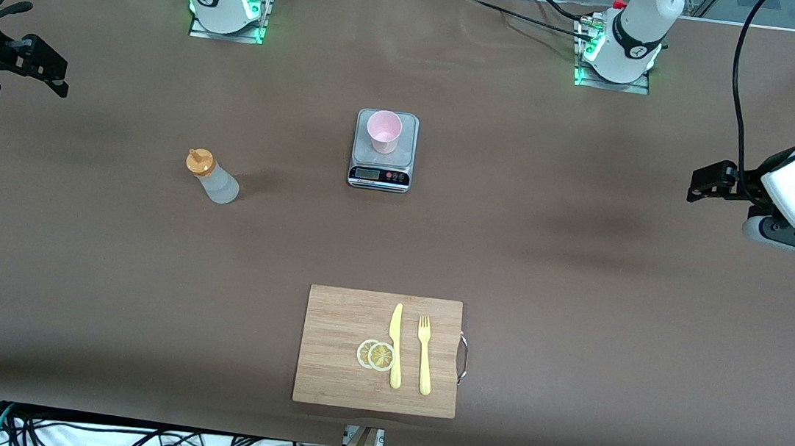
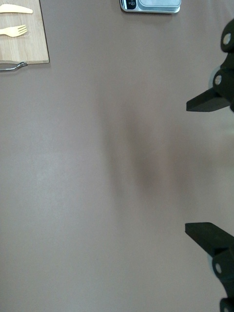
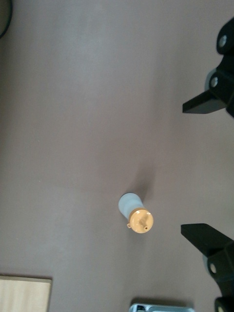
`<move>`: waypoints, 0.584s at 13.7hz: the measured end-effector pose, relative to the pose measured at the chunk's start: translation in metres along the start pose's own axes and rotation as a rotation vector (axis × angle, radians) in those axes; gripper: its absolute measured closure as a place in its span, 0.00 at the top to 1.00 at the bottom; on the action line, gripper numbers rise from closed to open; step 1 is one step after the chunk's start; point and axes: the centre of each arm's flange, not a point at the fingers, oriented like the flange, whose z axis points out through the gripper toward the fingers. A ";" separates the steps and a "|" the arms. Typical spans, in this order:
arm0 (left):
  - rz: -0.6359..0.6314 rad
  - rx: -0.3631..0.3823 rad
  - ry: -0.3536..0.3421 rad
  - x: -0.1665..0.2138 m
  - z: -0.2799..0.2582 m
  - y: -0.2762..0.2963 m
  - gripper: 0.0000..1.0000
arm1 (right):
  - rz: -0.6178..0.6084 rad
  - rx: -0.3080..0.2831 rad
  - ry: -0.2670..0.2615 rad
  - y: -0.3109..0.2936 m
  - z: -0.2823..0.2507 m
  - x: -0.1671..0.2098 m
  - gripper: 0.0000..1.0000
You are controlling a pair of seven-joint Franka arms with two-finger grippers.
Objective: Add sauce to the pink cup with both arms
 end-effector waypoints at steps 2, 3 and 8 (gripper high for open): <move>0.000 0.000 0.000 0.000 0.000 0.000 1.00 | 0.052 -0.001 0.009 -0.002 -0.004 0.000 1.00; 0.000 0.000 0.000 0.000 0.000 0.000 1.00 | 0.071 -0.001 0.011 -0.003 -0.006 0.000 1.00; 0.001 0.000 0.000 0.000 0.000 0.000 1.00 | 0.100 -0.001 0.015 -0.001 -0.008 0.000 1.00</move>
